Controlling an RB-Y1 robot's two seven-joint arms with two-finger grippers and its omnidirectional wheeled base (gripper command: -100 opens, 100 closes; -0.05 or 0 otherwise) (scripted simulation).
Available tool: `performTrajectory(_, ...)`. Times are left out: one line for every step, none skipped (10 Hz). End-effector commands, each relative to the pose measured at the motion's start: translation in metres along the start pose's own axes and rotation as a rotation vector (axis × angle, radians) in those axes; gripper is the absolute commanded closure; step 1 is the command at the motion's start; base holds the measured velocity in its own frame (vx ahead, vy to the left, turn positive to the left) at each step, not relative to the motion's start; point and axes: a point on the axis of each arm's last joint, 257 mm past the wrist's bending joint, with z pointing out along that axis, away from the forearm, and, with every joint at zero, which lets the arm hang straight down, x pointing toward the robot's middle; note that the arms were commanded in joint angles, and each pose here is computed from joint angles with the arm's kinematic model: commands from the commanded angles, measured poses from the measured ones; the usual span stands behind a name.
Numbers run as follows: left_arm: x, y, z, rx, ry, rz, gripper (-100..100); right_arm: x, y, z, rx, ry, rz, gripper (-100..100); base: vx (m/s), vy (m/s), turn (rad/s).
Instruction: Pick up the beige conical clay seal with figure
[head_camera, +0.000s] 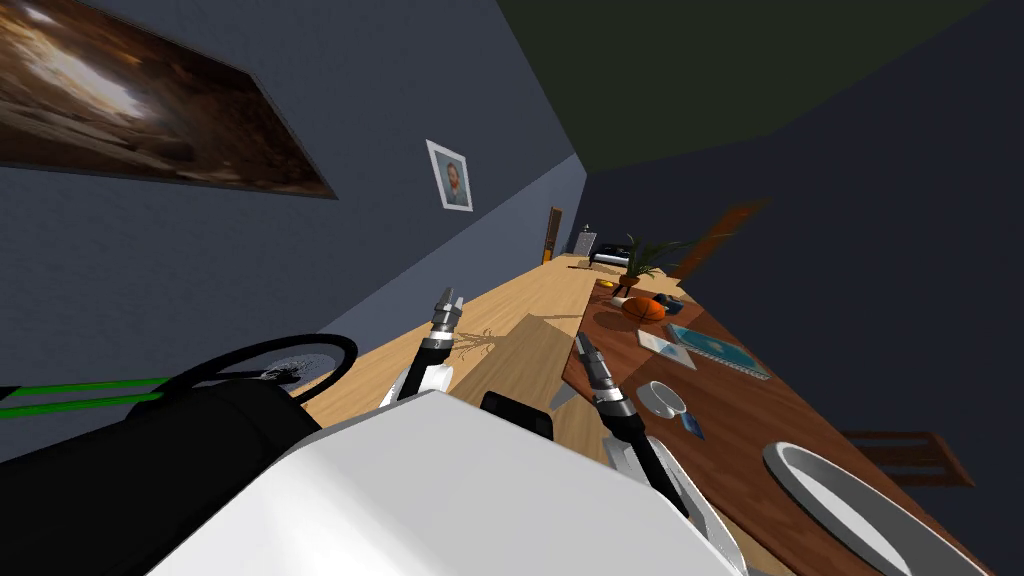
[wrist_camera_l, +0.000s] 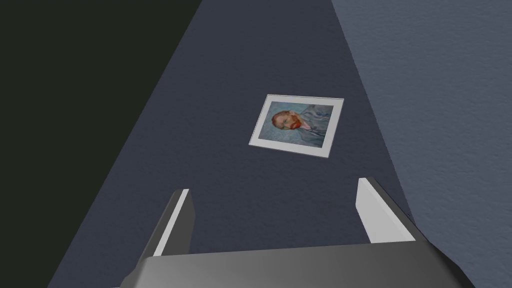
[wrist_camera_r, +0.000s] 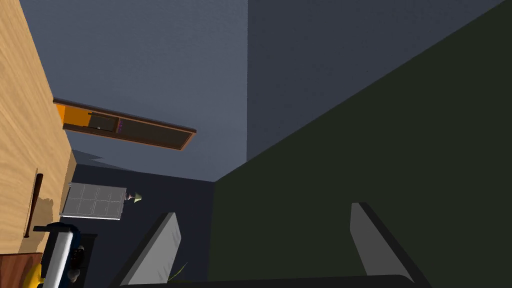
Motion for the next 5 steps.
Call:
performTrajectory(0.0,0.0,0.0,0.0,0.0,0.0,0,0.017,-0.02,-0.006,0.04,0.072,0.004,-100,-0.008,0.003,0.141)
performTrajectory(0.0,0.0,0.0,0.0,0.0,0.0,0,0.018,-0.03,-0.012,0.063,0.081,-0.003,-100,-0.005,0.001,0.073)
performTrajectory(0.0,0.0,0.0,0.0,0.0,0.0,0,0.032,-0.044,-0.02,0.093,0.141,-0.002,-100,-0.002,0.005,0.122)
performTrajectory(0.0,0.0,0.0,0.0,0.0,0.0,0,0.032,-0.053,-0.025,0.115,0.146,-0.006,-100,-0.002,0.003,0.097)
performTrajectory(0.0,0.0,0.0,0.0,0.0,0.0,0,0.044,-0.067,-0.036,0.148,0.208,-0.009,-100,-0.001,0.007,0.192)
